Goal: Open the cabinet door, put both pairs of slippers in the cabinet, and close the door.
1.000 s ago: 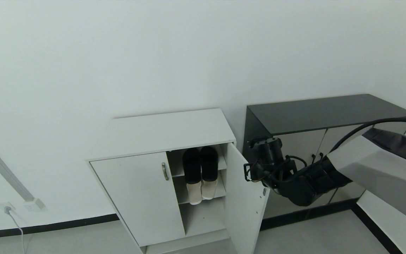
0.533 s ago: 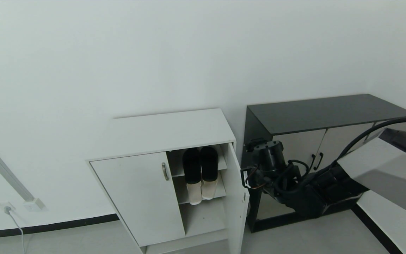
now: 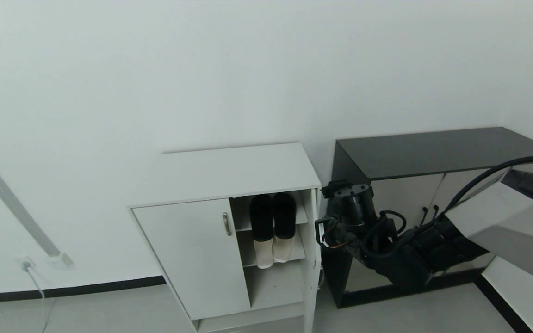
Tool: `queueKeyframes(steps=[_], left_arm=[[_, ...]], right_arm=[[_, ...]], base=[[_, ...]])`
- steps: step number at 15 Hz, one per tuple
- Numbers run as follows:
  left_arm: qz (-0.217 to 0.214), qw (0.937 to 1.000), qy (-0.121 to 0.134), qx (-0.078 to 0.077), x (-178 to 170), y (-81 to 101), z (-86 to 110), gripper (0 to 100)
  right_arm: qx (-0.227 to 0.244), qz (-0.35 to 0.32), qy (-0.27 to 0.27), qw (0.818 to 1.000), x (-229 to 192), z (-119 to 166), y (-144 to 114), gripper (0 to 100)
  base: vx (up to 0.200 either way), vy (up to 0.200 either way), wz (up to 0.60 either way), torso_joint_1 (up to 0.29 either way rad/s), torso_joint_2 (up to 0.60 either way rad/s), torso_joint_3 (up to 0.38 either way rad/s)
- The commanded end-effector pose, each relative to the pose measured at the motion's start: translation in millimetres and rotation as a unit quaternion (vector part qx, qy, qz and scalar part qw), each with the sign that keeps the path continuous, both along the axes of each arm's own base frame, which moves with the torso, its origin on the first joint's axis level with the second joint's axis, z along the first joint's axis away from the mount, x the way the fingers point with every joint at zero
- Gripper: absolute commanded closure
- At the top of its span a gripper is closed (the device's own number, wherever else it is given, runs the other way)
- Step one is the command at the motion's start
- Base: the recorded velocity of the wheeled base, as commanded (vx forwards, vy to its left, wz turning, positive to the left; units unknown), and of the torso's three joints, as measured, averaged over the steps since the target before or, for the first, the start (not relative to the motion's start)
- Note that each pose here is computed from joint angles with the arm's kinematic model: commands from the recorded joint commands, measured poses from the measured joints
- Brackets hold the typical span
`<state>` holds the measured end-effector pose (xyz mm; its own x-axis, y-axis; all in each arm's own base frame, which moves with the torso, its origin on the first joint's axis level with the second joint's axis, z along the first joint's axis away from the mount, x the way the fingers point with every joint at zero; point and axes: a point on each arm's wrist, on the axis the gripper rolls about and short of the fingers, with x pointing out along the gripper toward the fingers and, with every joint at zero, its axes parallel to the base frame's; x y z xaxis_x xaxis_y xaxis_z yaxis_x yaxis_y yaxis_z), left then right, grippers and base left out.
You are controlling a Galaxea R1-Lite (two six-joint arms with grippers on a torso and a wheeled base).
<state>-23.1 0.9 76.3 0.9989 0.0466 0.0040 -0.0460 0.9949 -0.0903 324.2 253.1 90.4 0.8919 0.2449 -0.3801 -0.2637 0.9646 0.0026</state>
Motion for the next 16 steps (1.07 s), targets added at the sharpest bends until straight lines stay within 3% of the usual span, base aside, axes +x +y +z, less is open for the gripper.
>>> queueKeyframes(steps=[1,7,10,16], left_arm=[[0.000,1.0000,0.000,0.000,0,0.0,0.1,100],[0.000,1.0000,0.000,0.000,0,0.0,0.1,100],[0.000,1.0000,0.001,0.000,0,0.0,-0.4,100],[0.000,1.0000,0.000,0.000,0,0.0,0.1,100]], right_arm=[[-0.001,0.004,0.003,1.000,-1,-2,1,100],[-0.009,0.000,-0.001,1.000,1,-3,-5,100],[-0.042,-0.014,0.006,0.999,4,-8,-27,100],[-0.056,-0.045,0.019,0.997,9,-17,-54,100]], base=[[0.000,0.000,0.60,0.007,0.01,-0.002],[0.000,0.000,0.00,0.000,0.00,0.000],[0.000,0.000,0.00,0.000,0.00,0.000],[0.000,0.000,0.00,0.000,0.00,0.000]])
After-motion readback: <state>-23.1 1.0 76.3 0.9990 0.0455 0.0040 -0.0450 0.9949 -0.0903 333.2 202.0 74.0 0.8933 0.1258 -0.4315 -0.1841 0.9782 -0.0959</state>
